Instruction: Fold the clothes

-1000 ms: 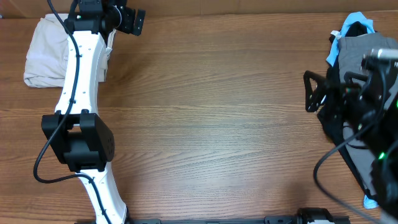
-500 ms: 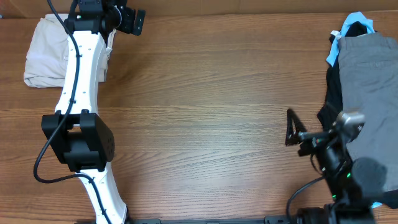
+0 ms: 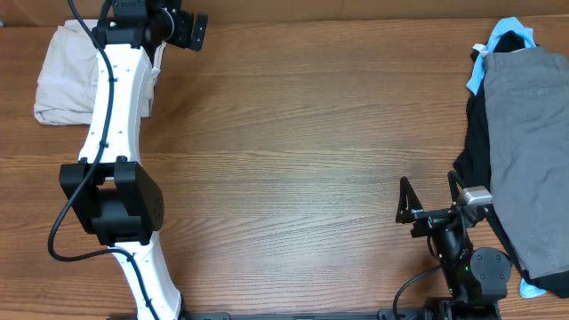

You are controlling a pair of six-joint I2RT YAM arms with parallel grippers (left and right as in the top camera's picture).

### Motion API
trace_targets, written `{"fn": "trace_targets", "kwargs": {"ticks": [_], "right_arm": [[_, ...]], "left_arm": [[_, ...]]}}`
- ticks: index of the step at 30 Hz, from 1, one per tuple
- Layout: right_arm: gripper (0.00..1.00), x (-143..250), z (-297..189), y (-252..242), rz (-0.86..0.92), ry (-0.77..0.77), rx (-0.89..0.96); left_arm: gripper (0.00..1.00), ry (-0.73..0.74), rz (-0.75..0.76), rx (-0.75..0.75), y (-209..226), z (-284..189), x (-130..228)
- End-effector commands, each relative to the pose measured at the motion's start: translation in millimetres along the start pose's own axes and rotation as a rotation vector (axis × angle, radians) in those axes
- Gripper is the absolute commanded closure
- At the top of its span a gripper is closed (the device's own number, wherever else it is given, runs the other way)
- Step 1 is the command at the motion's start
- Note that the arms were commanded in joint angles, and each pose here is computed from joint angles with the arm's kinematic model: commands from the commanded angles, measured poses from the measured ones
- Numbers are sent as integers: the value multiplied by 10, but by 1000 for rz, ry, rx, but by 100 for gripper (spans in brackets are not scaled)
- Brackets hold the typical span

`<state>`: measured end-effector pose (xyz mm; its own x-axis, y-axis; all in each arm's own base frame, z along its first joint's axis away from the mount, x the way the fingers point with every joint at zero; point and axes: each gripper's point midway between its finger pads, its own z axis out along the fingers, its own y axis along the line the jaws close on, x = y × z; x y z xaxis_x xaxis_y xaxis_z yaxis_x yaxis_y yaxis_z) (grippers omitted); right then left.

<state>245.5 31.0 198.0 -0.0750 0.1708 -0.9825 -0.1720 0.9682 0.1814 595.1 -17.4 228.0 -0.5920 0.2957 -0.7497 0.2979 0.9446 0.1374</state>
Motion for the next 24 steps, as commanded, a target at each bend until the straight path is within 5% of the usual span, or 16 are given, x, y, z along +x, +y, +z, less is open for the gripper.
{"fn": "trace_targets", "kwargs": {"ticks": [1,24], "right_arm": [[0,48,-7,-74,-2,-15,39],[0,237,-15,-109,-5,-29,38]], "left_arm": [[0,7,-18,7,6,42,38],[0,7,-18,7,6,42,38]]}}
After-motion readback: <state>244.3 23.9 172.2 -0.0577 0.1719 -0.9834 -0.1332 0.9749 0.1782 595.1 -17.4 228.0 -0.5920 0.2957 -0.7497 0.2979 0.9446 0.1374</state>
